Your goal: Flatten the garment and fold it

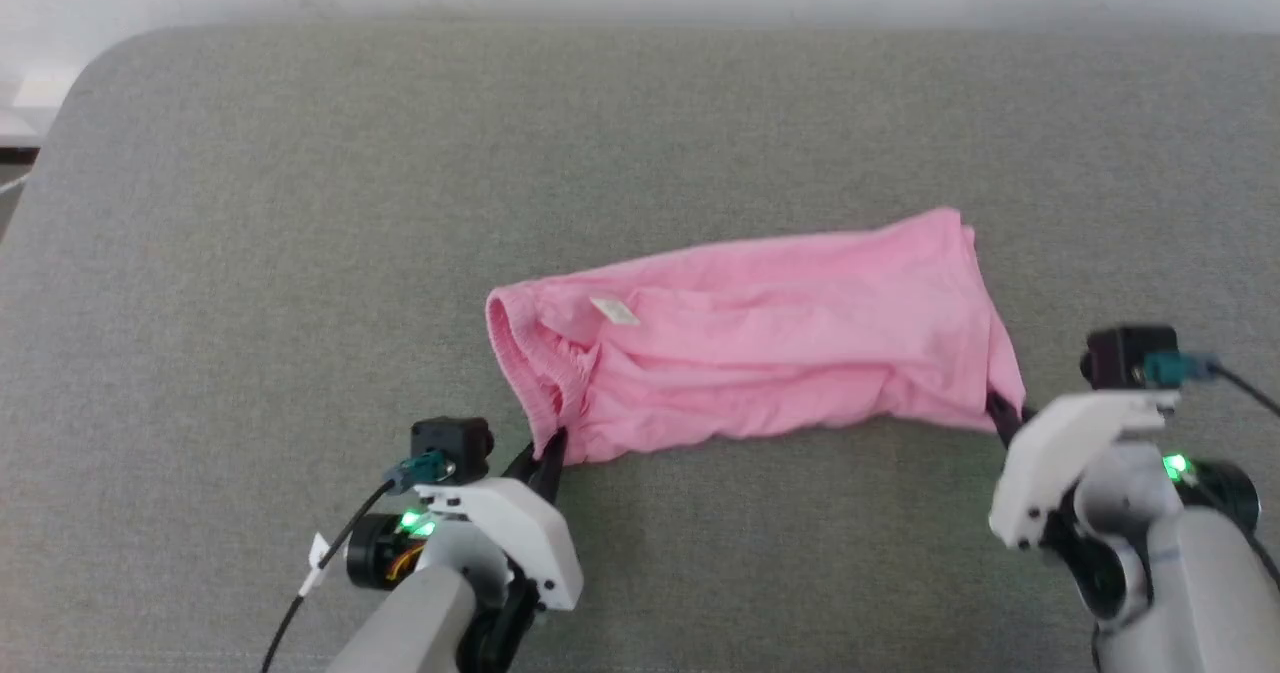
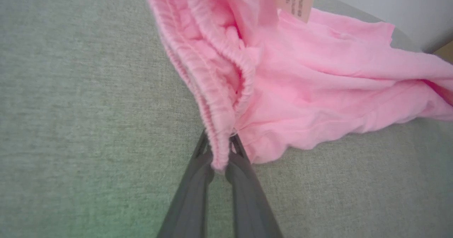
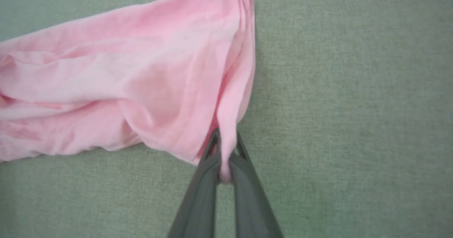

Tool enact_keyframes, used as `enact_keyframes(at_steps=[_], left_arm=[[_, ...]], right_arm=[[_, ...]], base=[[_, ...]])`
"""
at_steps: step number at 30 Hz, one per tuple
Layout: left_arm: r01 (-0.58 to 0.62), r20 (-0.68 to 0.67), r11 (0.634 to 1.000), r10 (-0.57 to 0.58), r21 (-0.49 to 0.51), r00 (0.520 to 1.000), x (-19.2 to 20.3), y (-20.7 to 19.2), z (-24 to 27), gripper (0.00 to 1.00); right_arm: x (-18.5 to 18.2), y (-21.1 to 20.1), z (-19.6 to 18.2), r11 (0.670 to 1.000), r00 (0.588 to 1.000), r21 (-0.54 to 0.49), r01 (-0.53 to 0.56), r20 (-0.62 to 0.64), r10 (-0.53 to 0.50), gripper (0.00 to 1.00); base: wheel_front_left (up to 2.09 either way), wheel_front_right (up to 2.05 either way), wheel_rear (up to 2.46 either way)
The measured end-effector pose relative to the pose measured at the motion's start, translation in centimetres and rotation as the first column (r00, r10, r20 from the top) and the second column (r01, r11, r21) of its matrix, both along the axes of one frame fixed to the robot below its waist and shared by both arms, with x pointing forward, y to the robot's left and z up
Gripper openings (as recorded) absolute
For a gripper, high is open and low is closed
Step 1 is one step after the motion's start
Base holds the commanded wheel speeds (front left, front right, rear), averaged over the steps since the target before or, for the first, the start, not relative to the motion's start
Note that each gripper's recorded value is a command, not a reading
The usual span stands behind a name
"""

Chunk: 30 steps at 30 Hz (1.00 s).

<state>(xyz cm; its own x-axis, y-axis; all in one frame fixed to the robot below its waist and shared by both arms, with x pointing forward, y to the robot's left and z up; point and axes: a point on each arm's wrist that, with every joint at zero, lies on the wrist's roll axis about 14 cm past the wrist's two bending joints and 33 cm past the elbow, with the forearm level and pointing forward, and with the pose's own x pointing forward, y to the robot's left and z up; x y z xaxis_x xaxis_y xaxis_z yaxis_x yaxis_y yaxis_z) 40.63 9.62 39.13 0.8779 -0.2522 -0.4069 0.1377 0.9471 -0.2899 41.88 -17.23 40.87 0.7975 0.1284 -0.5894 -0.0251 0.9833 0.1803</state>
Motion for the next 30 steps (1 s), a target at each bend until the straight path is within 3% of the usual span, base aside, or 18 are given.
enact_keyframes(at_steps=[9, 14, 15, 16, 17, 18, 25, 30], left_arm=[[0.028, -0.045, 1.0, -0.027, 0.005, 0.999, -1.5, 1.2, 0.0, 0.0], [0.047, -0.091, 0.999, -0.048, -0.01, 0.995, -2.3, 0.7, -0.5, 0.0], [0.043, -0.093, 0.999, -0.044, -0.012, 0.995, -2.3, 0.8, -0.5, 0.13], [0.035, -0.098, 0.999, -0.036, -0.015, 0.995, -2.3, 0.8, -0.5, 0.45], [0.035, -0.103, 0.999, -0.037, -0.018, 0.994, -2.4, 0.8, -0.5, 0.98], [0.035, -0.11, 0.999, -0.037, -0.022, 0.993, -2.5, 0.8, -0.5, 1.0], [-0.026, -0.102, 0.999, 0.021, -0.041, 0.995, -3.8, 1.8, -0.1, 1.0], [-0.121, 0.112, 0.992, 0.124, -0.03, 0.986, -2.6, 4.6, 3.6, 1.0]], right_arm=[[-6.9, -0.3, -1.0, 0.993, 0.998, 0.104, 0.046, -0.043, -0.042, 0.0], [-8.5, -0.7, -2.5, 0.995, 0.995, 0.084, 0.058, -0.091, -0.05, 0.0], [-8.6, -0.7, -2.7, 0.995, 0.994, 0.081, 0.059, -0.096, -0.052, 0.0], [-8.7, -0.7, -3.0, 0.995, 0.993, 0.082, 0.062, -0.101, -0.053, 0.15], [-8.8, -0.8, -3.3, 0.995, 0.993, 0.079, 0.063, -0.107, -0.055, 0.49], [-8.9, -0.8, -3.5, 0.995, 0.992, 0.074, 0.064, -0.112, -0.055, 1.0], [-7.5, -1.7, -1.9, 0.99, 0.994, 0.094, 0.105, 0.008, -0.107, 1.0], [-5.8, -2.5, 0.6, 0.985, 0.978, 0.11, 0.134, 0.148, -0.149, 1.0]], base=[[0.0, 0.0, 0.0], [0.0, 0.0, 0.0], [0.0, 0.0, 0.0], [0.0, 0.0, 0.0], [0.0, 0.0, 0.0], [0.0, 0.0, 0.0], [0.0, 0.0, 0.0], [0.0, 0.0, 0.0]])
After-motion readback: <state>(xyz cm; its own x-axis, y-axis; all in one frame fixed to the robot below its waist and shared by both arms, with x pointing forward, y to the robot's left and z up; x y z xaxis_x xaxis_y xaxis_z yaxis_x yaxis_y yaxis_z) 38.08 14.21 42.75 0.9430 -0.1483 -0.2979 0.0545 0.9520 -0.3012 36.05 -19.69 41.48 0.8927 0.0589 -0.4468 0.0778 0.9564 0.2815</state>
